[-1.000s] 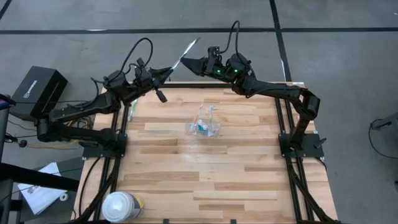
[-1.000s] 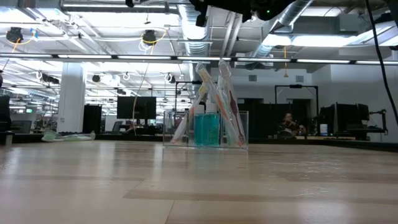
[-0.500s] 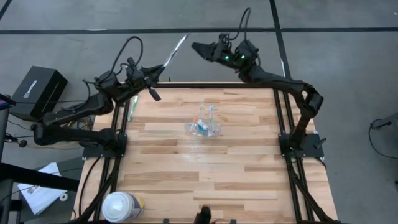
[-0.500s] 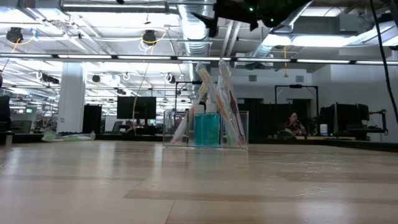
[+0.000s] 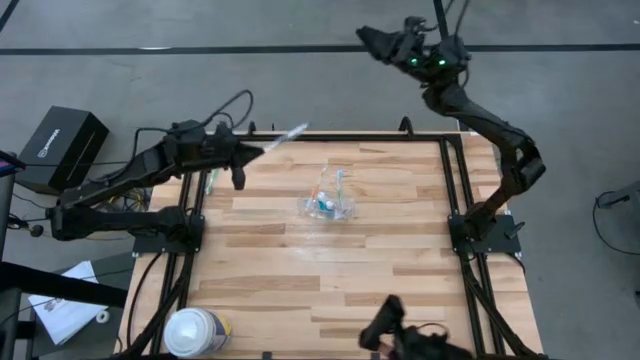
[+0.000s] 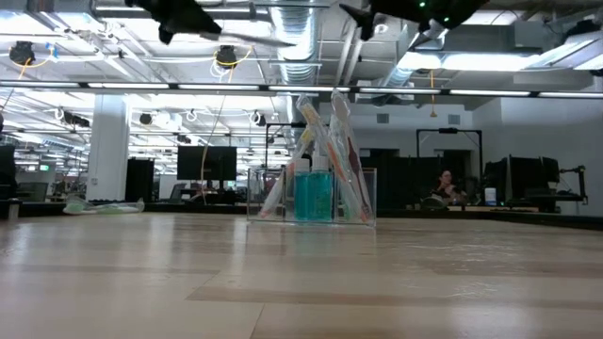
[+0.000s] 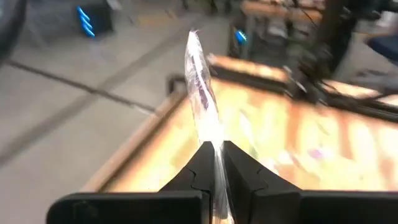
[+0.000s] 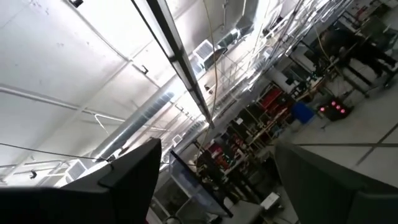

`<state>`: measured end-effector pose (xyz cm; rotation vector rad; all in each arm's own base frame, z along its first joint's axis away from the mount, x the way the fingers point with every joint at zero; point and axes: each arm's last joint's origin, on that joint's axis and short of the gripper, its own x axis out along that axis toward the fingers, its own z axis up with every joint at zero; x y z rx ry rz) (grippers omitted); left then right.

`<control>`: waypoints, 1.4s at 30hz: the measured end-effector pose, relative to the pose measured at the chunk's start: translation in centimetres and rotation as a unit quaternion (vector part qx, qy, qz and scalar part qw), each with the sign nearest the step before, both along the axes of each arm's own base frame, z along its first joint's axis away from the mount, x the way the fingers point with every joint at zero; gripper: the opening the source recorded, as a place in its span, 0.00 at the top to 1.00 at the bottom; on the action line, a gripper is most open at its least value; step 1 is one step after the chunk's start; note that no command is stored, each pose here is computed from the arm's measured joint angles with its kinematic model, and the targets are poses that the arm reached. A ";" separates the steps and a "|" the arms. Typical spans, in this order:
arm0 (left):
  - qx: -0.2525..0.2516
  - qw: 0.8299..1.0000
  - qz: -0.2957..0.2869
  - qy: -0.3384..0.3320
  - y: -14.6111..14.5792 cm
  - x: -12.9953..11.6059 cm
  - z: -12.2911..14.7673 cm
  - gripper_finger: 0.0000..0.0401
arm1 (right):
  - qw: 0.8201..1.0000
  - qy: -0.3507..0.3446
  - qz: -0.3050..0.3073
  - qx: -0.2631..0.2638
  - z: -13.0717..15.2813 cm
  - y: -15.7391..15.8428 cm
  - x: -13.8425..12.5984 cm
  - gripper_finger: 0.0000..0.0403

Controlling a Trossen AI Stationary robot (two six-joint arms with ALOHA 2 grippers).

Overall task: Pick & Place toothbrushing station
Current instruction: Put the purple toothbrush into the transparent organizer

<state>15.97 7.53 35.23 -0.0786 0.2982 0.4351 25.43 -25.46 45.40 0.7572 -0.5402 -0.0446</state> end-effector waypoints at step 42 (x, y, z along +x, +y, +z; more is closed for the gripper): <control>-0.473 0.808 0.080 0.341 2.3 7.2 0.9 0.98 | 0.994 0.067 0.030 -0.084 2.2 -0.7 -6.4 0.25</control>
